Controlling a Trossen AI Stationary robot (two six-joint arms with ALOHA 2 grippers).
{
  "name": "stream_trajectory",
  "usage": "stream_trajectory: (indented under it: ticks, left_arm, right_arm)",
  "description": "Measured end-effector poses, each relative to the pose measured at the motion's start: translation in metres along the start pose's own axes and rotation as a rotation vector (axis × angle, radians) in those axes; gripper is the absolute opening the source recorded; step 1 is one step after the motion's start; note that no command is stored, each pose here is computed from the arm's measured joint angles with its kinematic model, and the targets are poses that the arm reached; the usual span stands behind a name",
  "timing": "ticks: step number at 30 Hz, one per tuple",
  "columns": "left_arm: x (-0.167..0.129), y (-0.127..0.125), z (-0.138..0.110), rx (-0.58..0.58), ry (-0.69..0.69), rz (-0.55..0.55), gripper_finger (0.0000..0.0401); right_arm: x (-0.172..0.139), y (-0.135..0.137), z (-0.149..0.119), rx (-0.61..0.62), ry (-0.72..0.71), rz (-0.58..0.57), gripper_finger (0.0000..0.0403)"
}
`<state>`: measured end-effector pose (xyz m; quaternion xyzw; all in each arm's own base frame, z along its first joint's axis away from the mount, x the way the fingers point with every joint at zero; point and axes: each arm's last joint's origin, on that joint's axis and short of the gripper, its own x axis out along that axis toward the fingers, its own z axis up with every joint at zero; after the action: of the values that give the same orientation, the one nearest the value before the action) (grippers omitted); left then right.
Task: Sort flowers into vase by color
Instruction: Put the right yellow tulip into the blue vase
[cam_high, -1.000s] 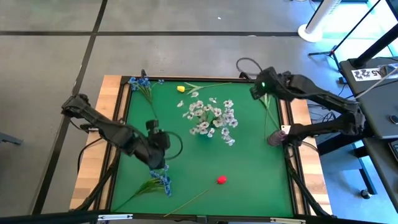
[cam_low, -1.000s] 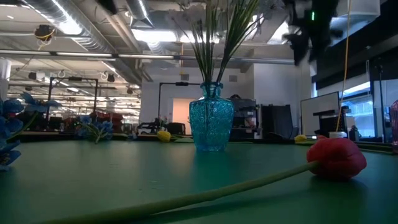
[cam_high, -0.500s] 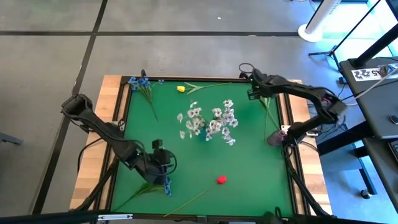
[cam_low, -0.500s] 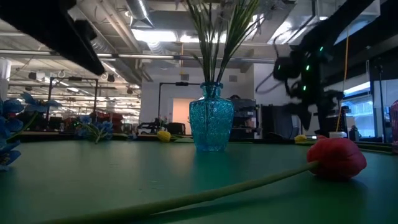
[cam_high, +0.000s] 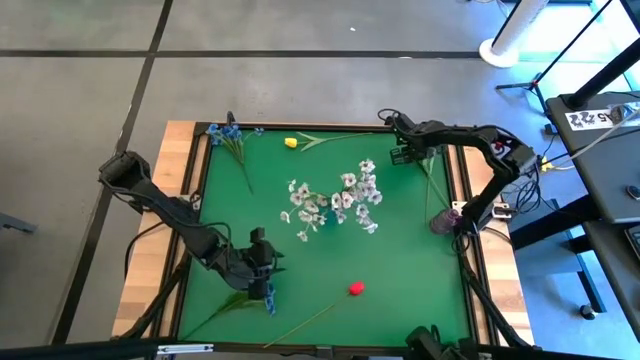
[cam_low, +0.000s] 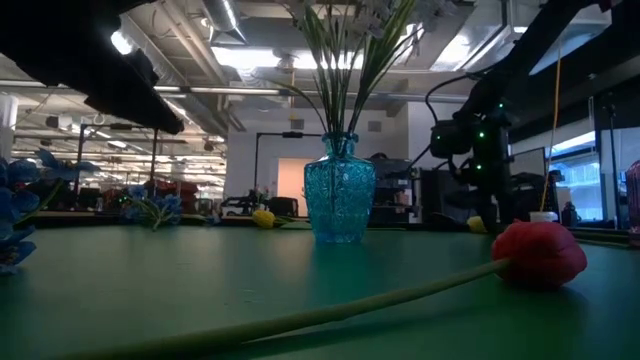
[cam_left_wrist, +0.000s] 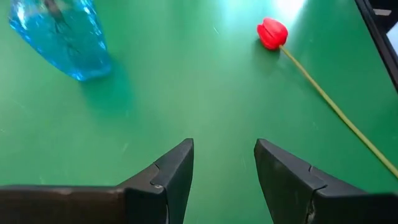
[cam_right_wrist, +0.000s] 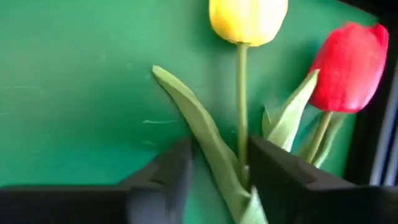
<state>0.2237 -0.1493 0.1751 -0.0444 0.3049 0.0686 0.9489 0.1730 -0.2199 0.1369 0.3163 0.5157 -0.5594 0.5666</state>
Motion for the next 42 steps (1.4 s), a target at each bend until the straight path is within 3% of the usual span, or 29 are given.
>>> stream_trajectory:
  ticks: [6,9,13,16,20,23,27,33,42]
  left_arm:
    - [-0.001,-0.004,0.005,0.027,-0.067,0.000,0.0166]
    - [-0.001,-0.004,0.006,0.035,-0.077,-0.001,0.0166]
    - [-0.001,-0.003,0.008,0.031,-0.100,0.014,0.0166]
    - [0.000,-0.002,0.011,0.013,-0.121,0.024,0.0166]
    - [0.002,-0.001,0.015,-0.015,-0.155,0.036,0.0166]
    - [0.003,0.001,0.019,-0.037,-0.182,0.052,0.0166]
    - [0.004,0.002,0.021,-0.049,-0.192,0.058,0.0166]
    - [0.009,0.010,0.028,-0.065,-0.216,0.082,0.0166]
    - [0.021,0.031,0.034,0.009,-0.182,0.172,0.0166]
  right_arm:
    - [-0.005,0.004,0.000,-0.027,-0.015,0.062,0.0014]
    - [-0.026,0.009,0.002,-0.037,-0.127,0.138,0.0020]
    - [-0.076,0.014,-0.001,-0.062,-0.329,0.299,0.0022]
    - [-0.131,0.017,-0.013,-0.086,-0.554,0.486,0.0007]
    - [-0.193,0.028,-0.056,-0.135,-0.871,0.833,0.0013]
    - [-0.217,0.036,-0.096,-0.159,-1.088,1.079,0.0010]
    - [-0.222,0.043,-0.140,-0.135,-1.312,1.282,0.0006]
    - [-0.231,0.051,-0.153,-0.089,-1.512,1.322,0.0005]
    - [-0.237,0.090,-0.146,-0.108,-1.502,1.312,0.0003]
